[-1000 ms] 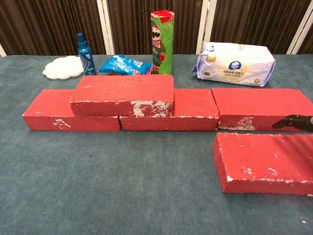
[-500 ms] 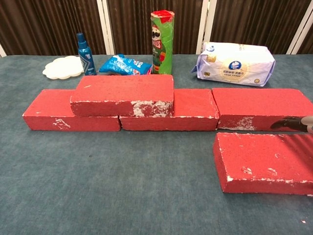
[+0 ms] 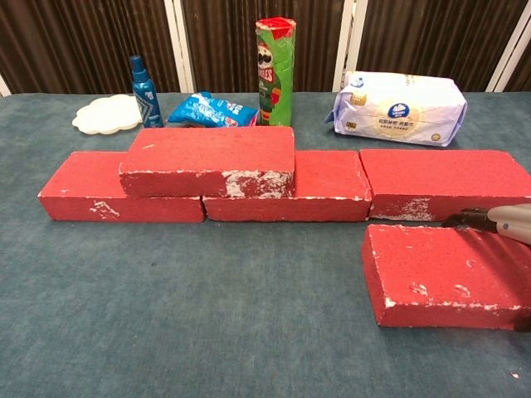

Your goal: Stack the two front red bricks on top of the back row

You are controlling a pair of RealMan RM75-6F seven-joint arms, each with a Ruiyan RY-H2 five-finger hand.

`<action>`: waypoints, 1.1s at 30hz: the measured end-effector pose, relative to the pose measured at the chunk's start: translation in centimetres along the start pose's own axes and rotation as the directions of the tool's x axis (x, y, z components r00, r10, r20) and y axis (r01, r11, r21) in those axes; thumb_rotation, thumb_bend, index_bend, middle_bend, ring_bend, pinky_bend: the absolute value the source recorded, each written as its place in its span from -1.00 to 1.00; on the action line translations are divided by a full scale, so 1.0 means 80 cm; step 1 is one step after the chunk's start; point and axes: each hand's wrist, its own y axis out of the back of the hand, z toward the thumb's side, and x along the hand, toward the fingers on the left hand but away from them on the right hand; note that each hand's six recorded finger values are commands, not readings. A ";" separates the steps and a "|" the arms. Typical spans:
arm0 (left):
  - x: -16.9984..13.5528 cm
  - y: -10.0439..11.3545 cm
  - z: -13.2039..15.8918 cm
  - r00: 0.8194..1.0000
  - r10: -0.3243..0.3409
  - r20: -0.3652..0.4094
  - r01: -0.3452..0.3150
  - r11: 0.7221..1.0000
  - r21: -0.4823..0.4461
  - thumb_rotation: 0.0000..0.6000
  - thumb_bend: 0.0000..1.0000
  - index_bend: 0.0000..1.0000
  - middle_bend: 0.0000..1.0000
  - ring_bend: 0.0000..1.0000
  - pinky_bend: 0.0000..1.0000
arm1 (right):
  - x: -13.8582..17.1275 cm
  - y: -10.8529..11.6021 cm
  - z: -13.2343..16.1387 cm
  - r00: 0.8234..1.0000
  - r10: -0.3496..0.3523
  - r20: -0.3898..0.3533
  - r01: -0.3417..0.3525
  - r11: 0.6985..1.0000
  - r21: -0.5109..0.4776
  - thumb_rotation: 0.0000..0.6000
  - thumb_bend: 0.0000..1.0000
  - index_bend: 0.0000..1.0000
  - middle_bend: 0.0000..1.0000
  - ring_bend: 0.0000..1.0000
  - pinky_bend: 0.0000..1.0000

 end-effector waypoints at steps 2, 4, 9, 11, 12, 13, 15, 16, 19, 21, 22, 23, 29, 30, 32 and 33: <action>0.000 0.001 0.000 1.000 0.002 -0.001 -0.002 1.000 -0.001 1.00 -0.54 -1.00 -1.00 -1.00 -0.97 | 0.000 0.000 0.001 1.000 -0.003 -0.002 0.003 1.000 0.002 1.00 -1.00 -0.79 -0.60 -0.69 -1.00; -0.001 0.001 0.000 1.000 0.003 -0.001 -0.003 1.000 -0.002 1.00 -0.54 -1.00 -1.00 -1.00 -0.97 | 0.000 -0.001 0.003 1.000 -0.003 -0.006 0.003 1.000 0.006 1.00 -1.00 -0.78 -0.52 -0.62 -1.00; -0.001 0.001 0.001 1.000 0.004 -0.002 -0.004 1.000 -0.002 1.00 -0.55 -1.00 -1.00 -1.00 -0.97 | 0.000 0.002 0.007 0.999 -0.031 -0.018 0.031 1.000 0.004 1.00 -1.00 -0.66 -0.37 -0.42 -1.00; -0.001 0.001 0.001 1.000 0.005 -0.003 -0.005 1.000 -0.002 1.00 -0.55 -1.00 -1.00 -1.00 -0.97 | -0.001 0.004 0.008 0.998 -0.052 -0.023 0.052 0.999 0.005 1.00 -1.00 -0.62 -0.36 -0.37 -1.00; -0.001 0.001 0.000 1.000 0.005 -0.006 -0.005 1.000 -0.002 1.00 -0.55 -1.00 -1.00 -1.00 -0.97 | -0.001 0.004 0.009 0.998 -0.060 -0.025 0.060 0.998 0.005 1.00 -1.00 -0.61 -0.35 -0.36 -1.00; -0.001 0.001 0.000 1.000 0.004 -0.008 -0.004 1.000 -0.002 1.00 -0.55 -1.00 -1.00 -1.00 -0.97 | -0.001 0.005 0.009 0.997 -0.067 -0.026 0.067 0.998 0.002 1.00 -1.00 -0.60 -0.35 -0.36 -1.00; -0.001 0.001 -0.001 1.000 0.003 -0.012 -0.003 1.000 -0.004 1.00 -0.55 -1.00 -1.00 -1.00 -0.97 | 0.000 0.005 0.010 0.996 -0.078 -0.032 0.078 0.997 -0.006 1.00 -1.00 -0.59 -0.34 -0.36 -1.00; -0.001 0.001 0.000 1.000 0.003 -0.012 -0.003 1.000 -0.004 1.00 -0.55 -1.00 -1.00 -1.00 -0.97 | 0.001 0.006 0.011 0.996 -0.081 -0.036 0.081 0.997 -0.010 1.00 -1.00 -0.59 -0.34 -0.36 -1.00; -0.001 0.001 -0.001 1.000 -0.001 -0.016 0.001 1.000 -0.004 1.00 -0.55 -1.00 -1.00 -1.00 -0.97 | 0.007 0.013 0.014 0.994 -0.095 -0.051 0.094 0.995 -0.022 1.00 -1.00 -0.59 -0.34 -0.36 -1.00; -0.001 0.000 -0.001 1.000 -0.006 -0.017 0.005 1.000 -0.005 1.00 -0.55 -1.00 -1.00 -1.00 -0.97 | 0.012 0.022 0.015 0.992 -0.108 -0.061 0.106 0.994 -0.027 1.00 -1.00 -0.59 -0.34 -0.36 -1.00; -0.001 0.000 -0.002 1.000 -0.009 -0.019 0.009 1.000 -0.005 1.00 -0.55 -1.00 -1.00 -1.00 -0.97 | 0.015 0.027 0.015 0.991 -0.114 -0.064 0.113 0.993 -0.028 1.00 -1.00 -0.59 -0.34 -0.36 -1.00; -0.001 -0.001 -0.002 1.000 -0.013 -0.020 0.013 1.000 -0.005 1.00 -0.55 -1.00 -1.00 -1.00 -0.97 | 0.018 0.035 0.014 0.990 -0.125 -0.066 0.123 0.992 -0.026 1.00 -1.00 -0.59 -0.34 -0.36 -1.00; -0.001 0.000 -0.004 0.999 -0.018 -0.029 0.018 1.000 -0.007 1.00 -0.55 -1.00 -1.00 -1.00 -0.97 | 0.017 0.087 0.004 0.985 -0.171 -0.037 0.171 0.985 0.008 1.00 -1.00 -0.59 -0.34 -0.36 -1.00; -0.001 0.000 -0.004 0.999 -0.018 -0.031 0.018 1.000 -0.008 1.00 -0.55 -1.00 -1.00 -1.00 -0.97 | 0.015 0.094 0.002 0.984 -0.173 -0.029 0.173 0.985 0.011 1.00 -1.00 -0.59 -0.34 -0.36 -1.00; -0.001 0.000 -0.004 0.999 -0.020 -0.034 0.020 1.000 -0.010 1.00 -0.55 -1.00 -1.00 -1.00 -0.97 | 0.009 0.116 -0.002 0.983 -0.185 -0.009 0.186 0.982 0.019 1.00 -1.00 -0.60 -0.34 -0.36 -1.00; -0.001 -0.001 -0.004 0.999 -0.023 -0.034 0.022 1.000 -0.011 1.00 -0.55 -1.00 -1.00 -1.00 -0.97 | 0.006 0.128 -0.002 0.981 -0.194 -0.005 0.194 0.981 0.024 1.00 -1.00 -0.60 -0.34 -0.36 -1.00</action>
